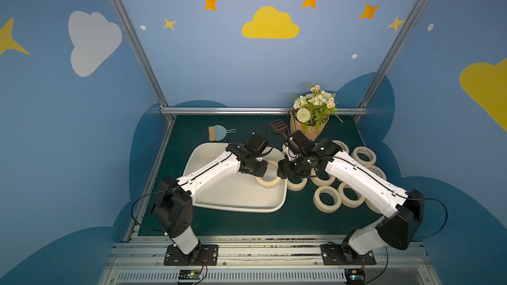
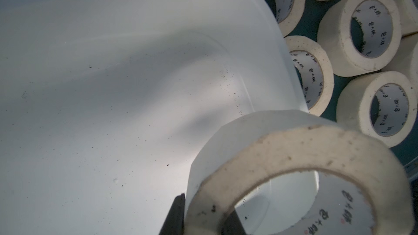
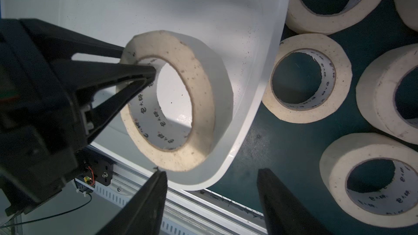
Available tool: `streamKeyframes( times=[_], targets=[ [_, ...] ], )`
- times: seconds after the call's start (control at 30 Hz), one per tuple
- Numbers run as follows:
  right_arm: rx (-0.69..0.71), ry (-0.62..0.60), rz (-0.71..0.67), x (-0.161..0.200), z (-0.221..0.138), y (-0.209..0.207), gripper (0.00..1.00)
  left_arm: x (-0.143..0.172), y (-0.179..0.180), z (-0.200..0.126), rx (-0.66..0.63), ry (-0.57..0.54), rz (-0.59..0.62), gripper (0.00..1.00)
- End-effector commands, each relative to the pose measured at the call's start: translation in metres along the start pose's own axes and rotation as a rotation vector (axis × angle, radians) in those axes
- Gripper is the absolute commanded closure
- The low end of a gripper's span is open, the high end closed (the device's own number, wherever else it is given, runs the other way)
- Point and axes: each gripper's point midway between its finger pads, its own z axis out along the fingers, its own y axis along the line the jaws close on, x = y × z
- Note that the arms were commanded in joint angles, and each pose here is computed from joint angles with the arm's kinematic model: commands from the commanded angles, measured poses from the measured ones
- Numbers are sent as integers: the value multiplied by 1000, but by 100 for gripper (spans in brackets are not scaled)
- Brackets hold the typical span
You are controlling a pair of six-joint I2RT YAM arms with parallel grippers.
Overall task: Take out the art tape in the storage box
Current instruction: Pick up the art tape from the storage box.
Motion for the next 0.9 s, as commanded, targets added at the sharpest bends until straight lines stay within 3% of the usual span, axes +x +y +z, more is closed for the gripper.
streamKeyframes(
  times=[0.0, 0.13, 0.27, 0.33, 0.43, 0.53, 0.63, 0.77, 0.87],
  targets=[
    [-22, -12, 19, -8, 6, 5, 31, -15, -17, -11, 56, -47, -6, 96],
    [-3, 0, 40, -9, 15, -3, 41, -17, -28, -18, 71, -61, 12, 96],
    [17, 3, 52, -10, 18, -10, 82, -16, -35, -23, 89, -70, 21, 96],
    [23, -1, 55, -11, 18, -13, 99, -15, -38, -25, 102, -75, 23, 90],
    [32, -8, 64, -12, 17, -18, 100, -12, -50, -27, 187, -100, 36, 73],
    [36, -13, 74, -13, 15, -24, 100, -9, -59, -33, 257, -131, 48, 62],
    [37, -19, 86, -15, 13, -28, 100, -7, -63, -42, 292, -164, 67, 30],
    [40, -23, 101, -17, 6, -37, 100, -7, -61, -57, 303, -220, 93, 8],
    [64, -15, 104, -8, -6, -47, 100, -8, -48, -71, 242, -271, 102, 0]
  ],
)
